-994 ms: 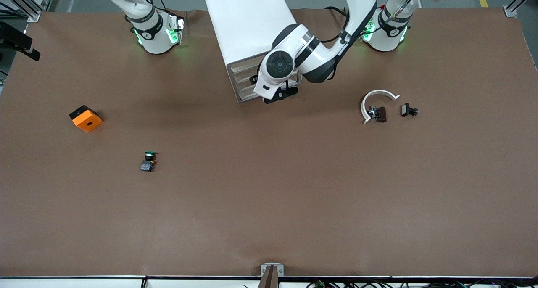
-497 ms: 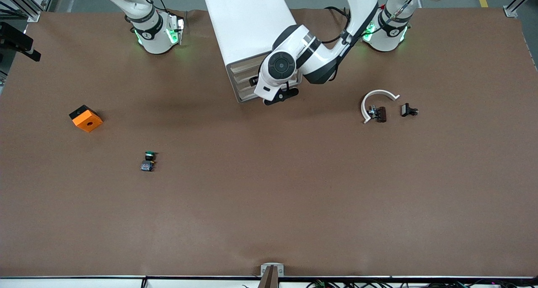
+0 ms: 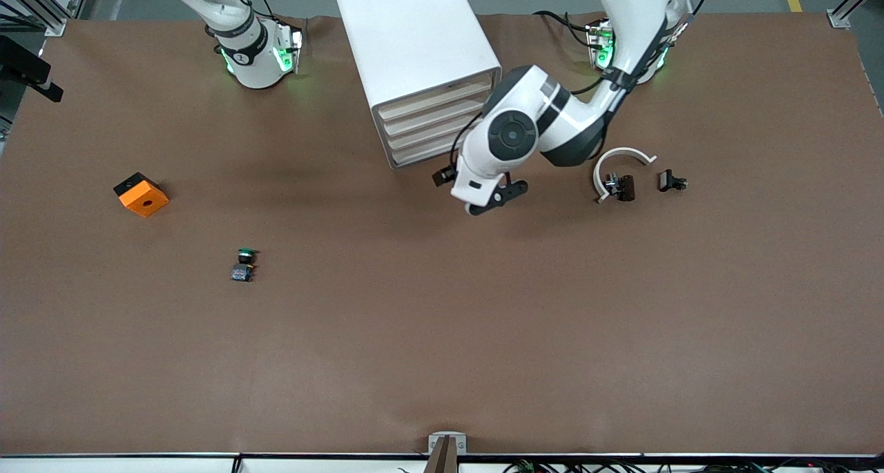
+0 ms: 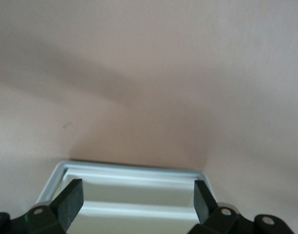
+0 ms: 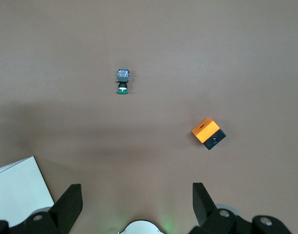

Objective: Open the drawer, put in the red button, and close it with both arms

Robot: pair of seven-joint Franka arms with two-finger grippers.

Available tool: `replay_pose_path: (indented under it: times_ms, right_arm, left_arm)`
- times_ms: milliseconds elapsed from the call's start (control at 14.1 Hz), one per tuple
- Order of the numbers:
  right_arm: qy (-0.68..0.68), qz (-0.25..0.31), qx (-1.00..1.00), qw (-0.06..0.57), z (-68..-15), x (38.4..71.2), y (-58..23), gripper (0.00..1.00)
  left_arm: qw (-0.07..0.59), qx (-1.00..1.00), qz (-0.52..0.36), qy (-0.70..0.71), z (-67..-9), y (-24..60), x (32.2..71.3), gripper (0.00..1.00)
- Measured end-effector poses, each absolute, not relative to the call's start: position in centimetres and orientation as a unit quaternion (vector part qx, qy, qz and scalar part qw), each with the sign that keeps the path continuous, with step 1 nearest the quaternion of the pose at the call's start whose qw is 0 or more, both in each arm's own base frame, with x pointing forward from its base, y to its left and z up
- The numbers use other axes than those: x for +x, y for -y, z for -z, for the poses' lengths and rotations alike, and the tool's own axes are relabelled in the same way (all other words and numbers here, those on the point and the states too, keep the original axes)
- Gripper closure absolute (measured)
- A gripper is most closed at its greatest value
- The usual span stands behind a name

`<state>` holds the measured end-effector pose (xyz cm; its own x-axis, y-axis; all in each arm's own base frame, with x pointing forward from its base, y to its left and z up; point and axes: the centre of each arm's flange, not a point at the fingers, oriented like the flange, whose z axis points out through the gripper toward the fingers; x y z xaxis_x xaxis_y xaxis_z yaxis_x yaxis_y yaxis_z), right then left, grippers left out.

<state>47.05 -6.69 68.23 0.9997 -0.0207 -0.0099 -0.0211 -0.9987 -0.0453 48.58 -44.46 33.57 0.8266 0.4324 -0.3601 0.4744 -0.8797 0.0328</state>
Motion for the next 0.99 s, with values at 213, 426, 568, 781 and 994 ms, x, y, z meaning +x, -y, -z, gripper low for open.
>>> replay_pose_path:
  times_ms: [213,426,568,781,994]
  right_arm:
    - [-0.011,0.002,-1.0,0.022,-68.4,47.0,6.7,0.0]
    - [-0.011,0.004,-1.0,0.021,-68.4,47.0,6.7,0.0]
    - [-0.011,0.006,-1.0,0.02,-68.5,47.0,6.7,0.0]
    - [-0.011,0.014,-1.0,0.015,-69.2,47.0,6.8,0.0]
    - [-0.01,0.016,-1.0,0.014,-69.4,47.0,6.8,0.0]
  left_arm:
    - [0.076,0.949,0.16,-0.262,-35.4,41.7,51.4,0.0]
    - [0.07,0.968,0.131,-0.2,-36.0,39.1,52.8,0.0]
    - [0.067,0.98,0.125,-0.138,-35.5,36.7,53.4,0.0]
    - [0.076,0.99,0.117,-0.039,-35.4,31.2,54.7,0.0]
    - [0.083,0.989,0.111,0.04,-35.6,25.1,55.7,0.0]
